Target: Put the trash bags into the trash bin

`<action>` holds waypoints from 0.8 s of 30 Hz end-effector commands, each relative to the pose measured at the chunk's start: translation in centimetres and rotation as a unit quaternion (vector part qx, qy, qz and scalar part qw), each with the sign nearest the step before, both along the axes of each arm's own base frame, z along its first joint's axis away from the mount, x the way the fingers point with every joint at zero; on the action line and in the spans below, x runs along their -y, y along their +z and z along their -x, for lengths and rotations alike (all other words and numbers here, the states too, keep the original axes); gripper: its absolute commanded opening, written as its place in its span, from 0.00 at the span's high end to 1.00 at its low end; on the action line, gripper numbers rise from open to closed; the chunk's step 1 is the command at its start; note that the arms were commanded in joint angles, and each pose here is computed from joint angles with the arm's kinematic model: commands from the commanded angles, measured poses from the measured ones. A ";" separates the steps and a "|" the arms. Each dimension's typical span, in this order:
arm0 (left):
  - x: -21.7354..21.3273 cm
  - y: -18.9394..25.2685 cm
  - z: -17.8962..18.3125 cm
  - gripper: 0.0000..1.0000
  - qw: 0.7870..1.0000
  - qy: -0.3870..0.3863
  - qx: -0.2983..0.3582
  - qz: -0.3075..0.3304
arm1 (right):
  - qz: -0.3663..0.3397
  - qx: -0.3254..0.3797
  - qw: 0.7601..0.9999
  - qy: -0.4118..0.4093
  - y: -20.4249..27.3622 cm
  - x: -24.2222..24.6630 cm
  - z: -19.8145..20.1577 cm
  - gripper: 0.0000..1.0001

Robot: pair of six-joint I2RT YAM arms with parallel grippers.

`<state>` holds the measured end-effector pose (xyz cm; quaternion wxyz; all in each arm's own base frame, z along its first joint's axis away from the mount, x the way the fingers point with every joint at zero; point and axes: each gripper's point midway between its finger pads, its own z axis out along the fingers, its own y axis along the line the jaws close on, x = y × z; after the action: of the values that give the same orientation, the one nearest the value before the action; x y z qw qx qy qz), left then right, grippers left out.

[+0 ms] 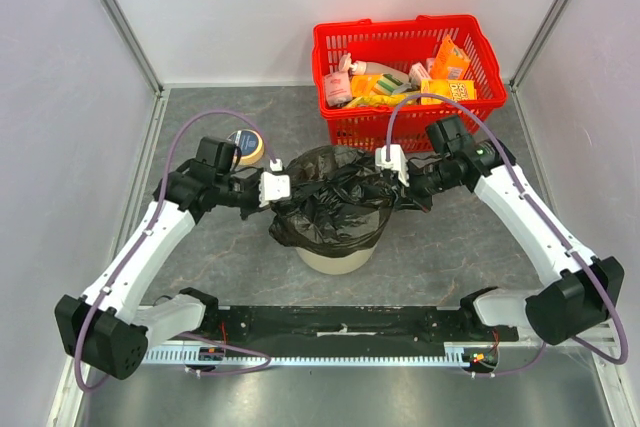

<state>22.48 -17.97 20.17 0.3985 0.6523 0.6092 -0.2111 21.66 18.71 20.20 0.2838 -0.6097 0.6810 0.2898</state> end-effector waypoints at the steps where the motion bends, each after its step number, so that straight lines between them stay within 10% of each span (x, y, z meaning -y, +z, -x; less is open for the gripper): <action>1: 0.7 -1.0 0.7 0.98 1.000 -0.003 -0.020 0.016 | -0.006 0.024 1.000 -0.005 0.1 0.0 0.3 1.00; 24: -0.6 -4.4 -0.2 0.98 0.999 0.045 0.027 0.012 | 0.009 0.039 0.997 -0.073 -4.0 1.9 -0.2 1.00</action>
<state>22.50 -17.81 15.99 0.4223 0.6395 0.6119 -0.1960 21.58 17.02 16.50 0.3157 -0.5837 0.7076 0.2429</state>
